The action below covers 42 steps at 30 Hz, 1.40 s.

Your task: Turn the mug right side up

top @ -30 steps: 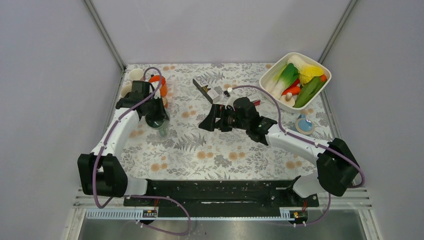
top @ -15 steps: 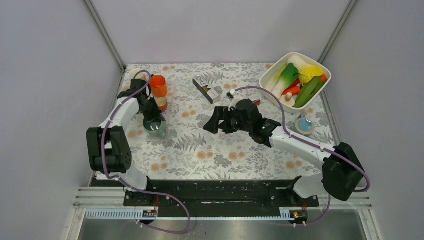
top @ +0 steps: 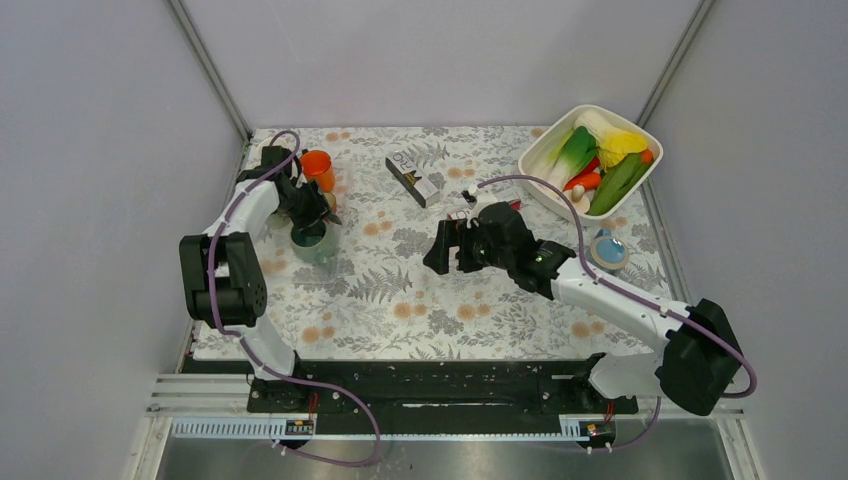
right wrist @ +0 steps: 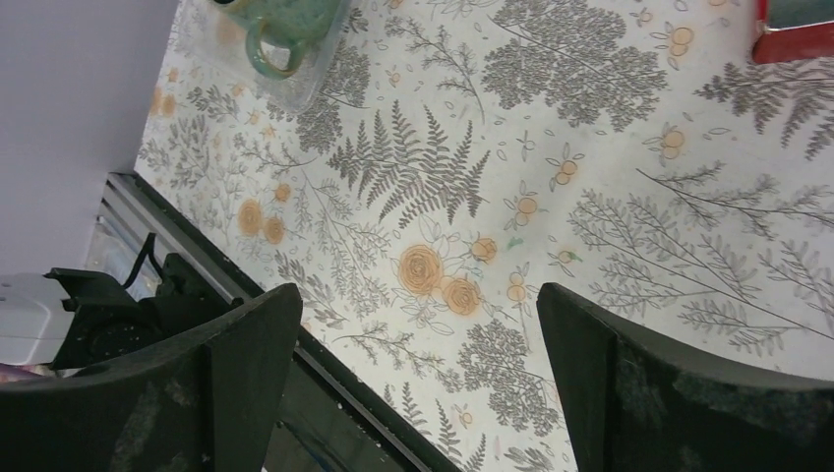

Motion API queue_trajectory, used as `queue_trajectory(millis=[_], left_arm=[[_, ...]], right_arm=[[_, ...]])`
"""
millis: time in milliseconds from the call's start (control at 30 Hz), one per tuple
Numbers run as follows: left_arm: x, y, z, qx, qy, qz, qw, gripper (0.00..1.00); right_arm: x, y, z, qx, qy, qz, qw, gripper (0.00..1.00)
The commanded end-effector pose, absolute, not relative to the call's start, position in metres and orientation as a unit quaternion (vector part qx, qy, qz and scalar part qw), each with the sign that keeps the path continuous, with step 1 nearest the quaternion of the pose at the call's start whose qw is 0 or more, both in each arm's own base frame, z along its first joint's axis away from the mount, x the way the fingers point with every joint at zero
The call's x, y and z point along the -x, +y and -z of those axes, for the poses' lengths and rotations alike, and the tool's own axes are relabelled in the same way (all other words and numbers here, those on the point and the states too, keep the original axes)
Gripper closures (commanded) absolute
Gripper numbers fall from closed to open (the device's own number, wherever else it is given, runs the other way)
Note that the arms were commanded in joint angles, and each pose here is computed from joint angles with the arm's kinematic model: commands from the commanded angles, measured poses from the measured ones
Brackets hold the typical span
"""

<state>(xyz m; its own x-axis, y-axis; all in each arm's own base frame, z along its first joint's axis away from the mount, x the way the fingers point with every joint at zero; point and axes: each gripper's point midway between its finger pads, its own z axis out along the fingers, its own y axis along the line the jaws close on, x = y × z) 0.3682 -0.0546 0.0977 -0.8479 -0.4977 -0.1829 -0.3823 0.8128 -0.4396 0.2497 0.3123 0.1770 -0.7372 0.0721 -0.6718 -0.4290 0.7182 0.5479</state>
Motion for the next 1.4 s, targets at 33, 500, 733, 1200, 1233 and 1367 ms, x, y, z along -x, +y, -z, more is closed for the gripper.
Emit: queue_trajectory(millis=[33,500,733,1200,1233,1367], left_arm=[[-0.384,-0.054,-0.134,0.220,0.929,0.222,0.197,0.41],[-0.348,-0.087,-0.237,0.048,0.884,0.312,0.344,0.13],[-0.328,-0.090,-0.230,-0.072,0.886,0.256,0.381,0.09],[-0.302,-0.068,-0.226,-0.166,0.882,0.176,0.404,0.07],[-0.302,-0.068,-0.226,-0.166,0.882,0.175,0.404,0.07],[-0.301,-0.068,-0.226,-0.164,0.884,0.181,0.398,0.07]], right_arm=[[-0.259,0.269,-0.198,0.123,0.861,-0.272,0.411,0.01],[-0.276,0.010,-0.172,-0.144,0.895,0.080,0.416,0.01],[-0.298,-0.066,-0.172,-0.234,0.874,0.169,0.392,0.01],[-0.310,-0.041,-0.107,-0.237,0.926,0.022,0.294,0.11],[-0.309,-0.034,-0.105,-0.237,0.927,0.007,0.291,0.12],[-0.303,0.001,-0.103,-0.204,0.935,-0.031,0.289,0.14]])
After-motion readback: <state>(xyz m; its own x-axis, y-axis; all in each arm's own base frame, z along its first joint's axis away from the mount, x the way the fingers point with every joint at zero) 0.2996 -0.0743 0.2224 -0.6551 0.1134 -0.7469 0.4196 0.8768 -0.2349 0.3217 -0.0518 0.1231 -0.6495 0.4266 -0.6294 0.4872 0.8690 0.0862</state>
